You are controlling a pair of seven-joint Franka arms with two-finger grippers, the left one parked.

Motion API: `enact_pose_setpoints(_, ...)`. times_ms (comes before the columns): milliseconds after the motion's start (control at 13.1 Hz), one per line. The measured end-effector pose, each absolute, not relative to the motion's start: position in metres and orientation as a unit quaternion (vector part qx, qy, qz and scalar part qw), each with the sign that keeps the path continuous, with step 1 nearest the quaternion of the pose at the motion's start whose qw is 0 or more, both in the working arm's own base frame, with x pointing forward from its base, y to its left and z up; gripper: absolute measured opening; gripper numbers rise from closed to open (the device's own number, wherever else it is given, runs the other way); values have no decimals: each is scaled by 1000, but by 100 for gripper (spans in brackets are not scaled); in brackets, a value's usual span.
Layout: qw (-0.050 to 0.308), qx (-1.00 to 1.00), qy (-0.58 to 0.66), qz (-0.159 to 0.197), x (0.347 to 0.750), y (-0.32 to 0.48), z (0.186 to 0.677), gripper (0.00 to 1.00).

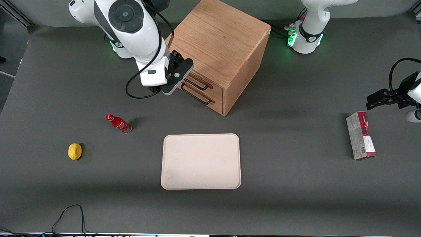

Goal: Open upper drawer
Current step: 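Move the right gripper toward the upper drawer's black handle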

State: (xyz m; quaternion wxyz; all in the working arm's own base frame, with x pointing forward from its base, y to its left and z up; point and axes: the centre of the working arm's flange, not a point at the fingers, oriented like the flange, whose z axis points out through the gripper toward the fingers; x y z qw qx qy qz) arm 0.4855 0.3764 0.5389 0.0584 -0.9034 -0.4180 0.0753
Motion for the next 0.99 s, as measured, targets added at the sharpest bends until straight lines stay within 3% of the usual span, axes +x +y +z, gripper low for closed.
enact_pose_setpoints(306,76,-900,-422,75,485,378,534,100)
enact_pose_setpoints(994,75,-897,-431,65,456,388,459,100)
